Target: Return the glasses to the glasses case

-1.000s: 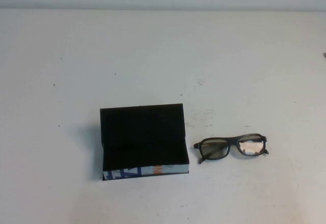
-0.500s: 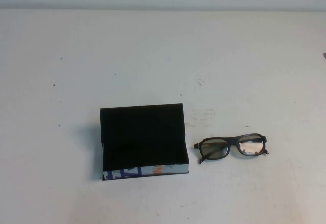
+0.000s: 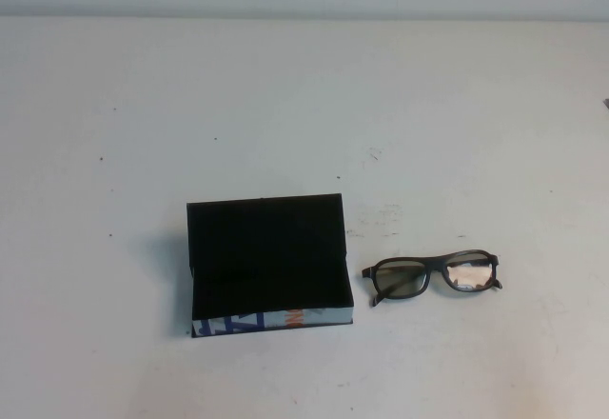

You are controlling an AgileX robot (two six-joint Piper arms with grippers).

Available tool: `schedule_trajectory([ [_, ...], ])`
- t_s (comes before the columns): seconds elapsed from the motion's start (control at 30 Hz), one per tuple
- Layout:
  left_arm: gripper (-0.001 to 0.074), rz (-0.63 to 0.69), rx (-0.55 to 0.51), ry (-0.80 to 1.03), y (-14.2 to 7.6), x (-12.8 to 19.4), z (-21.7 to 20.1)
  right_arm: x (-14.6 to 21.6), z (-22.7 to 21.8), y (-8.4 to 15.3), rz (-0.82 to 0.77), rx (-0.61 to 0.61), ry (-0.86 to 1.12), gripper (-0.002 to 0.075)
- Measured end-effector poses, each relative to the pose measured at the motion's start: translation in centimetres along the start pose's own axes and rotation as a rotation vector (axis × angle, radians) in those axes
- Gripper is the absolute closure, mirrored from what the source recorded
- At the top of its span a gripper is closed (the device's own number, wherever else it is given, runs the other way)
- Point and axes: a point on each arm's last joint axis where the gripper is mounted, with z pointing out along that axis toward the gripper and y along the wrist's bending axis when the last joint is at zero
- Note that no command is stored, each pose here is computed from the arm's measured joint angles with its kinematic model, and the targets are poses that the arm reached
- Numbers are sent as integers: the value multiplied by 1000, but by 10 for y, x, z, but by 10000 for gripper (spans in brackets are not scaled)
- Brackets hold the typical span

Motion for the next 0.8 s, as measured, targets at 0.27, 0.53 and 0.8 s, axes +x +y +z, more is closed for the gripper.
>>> schedule_trajectory([
  [0.27, 736, 0, 0, 0, 0, 0, 0, -13, -1, 4, 443, -78, -134, 739],
  [0.53, 736, 0, 0, 0, 0, 0, 0, -16, -2, 11, 658, -160, -110, 739],
  [0.8, 736, 0, 0, 0, 0, 0, 0, -54, 0, 46, 473, -278, 244, 739],
])
